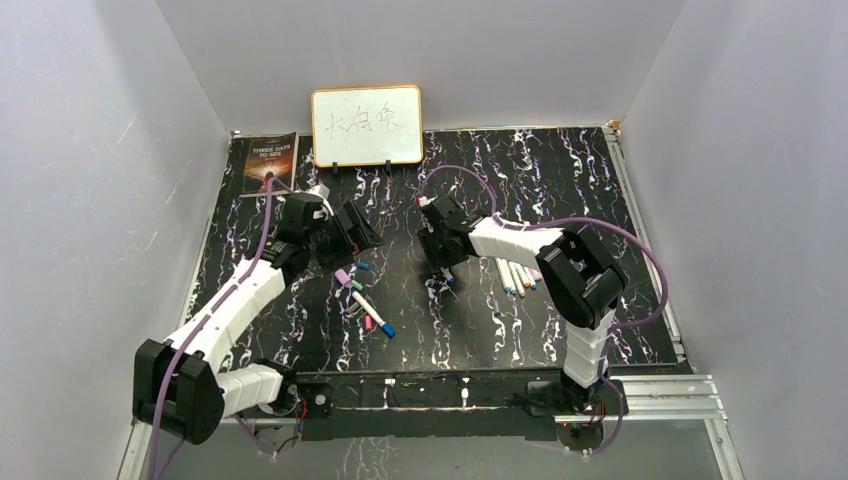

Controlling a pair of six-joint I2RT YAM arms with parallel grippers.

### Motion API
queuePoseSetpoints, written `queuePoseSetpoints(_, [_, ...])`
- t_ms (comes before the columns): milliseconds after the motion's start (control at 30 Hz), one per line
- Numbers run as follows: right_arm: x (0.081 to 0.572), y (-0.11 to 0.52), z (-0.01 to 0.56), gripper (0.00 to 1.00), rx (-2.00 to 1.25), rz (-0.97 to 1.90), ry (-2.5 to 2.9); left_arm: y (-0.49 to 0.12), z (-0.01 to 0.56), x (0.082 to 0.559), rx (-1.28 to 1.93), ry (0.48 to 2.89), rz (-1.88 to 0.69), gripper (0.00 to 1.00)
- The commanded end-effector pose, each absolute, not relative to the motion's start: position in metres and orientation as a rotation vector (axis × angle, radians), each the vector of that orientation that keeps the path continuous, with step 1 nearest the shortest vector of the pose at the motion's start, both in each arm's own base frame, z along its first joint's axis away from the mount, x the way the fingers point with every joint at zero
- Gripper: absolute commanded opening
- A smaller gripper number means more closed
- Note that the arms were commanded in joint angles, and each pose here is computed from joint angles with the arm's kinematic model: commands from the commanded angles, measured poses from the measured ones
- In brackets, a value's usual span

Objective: Open the pen caps

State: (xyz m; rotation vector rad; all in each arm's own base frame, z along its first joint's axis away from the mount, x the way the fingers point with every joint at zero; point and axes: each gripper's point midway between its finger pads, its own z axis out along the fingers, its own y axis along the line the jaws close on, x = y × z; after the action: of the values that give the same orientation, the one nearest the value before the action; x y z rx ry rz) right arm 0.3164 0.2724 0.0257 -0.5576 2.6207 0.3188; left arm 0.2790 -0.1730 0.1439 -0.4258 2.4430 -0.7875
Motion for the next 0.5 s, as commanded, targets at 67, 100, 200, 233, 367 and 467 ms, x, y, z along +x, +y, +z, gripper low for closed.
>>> queuePoseSetpoints(67, [0.309,0.258,0.005,0.23,-0.540,0.097,2.643,-0.192,0.169,0.268,-0.380,2.387,-0.996,0.99])
queuePoseSetpoints(100, [0.307,0.258,0.003,0.14,-0.546,0.095,2.650,-0.196,0.174,0.268,-0.373,2.372,-1.035,0.99])
queuePoseSetpoints(200, [0.299,0.261,0.005,0.00,-0.566,0.151,2.657,-0.206,0.180,0.265,-0.373,2.342,-1.139,0.99])
queuePoseSetpoints(233, [0.296,0.266,0.010,0.00,-0.571,0.201,2.645,-0.208,0.180,0.265,-0.375,2.336,-1.163,0.98])
queuePoseSetpoints(367, [0.280,0.291,0.059,0.00,-0.589,0.507,2.547,-0.210,0.181,0.263,-0.397,2.311,-1.210,0.98])
queuePoseSetpoints(467, [0.259,0.309,0.101,0.00,-0.581,0.772,2.466,-0.210,0.182,0.261,-0.423,2.282,-1.237,0.98])
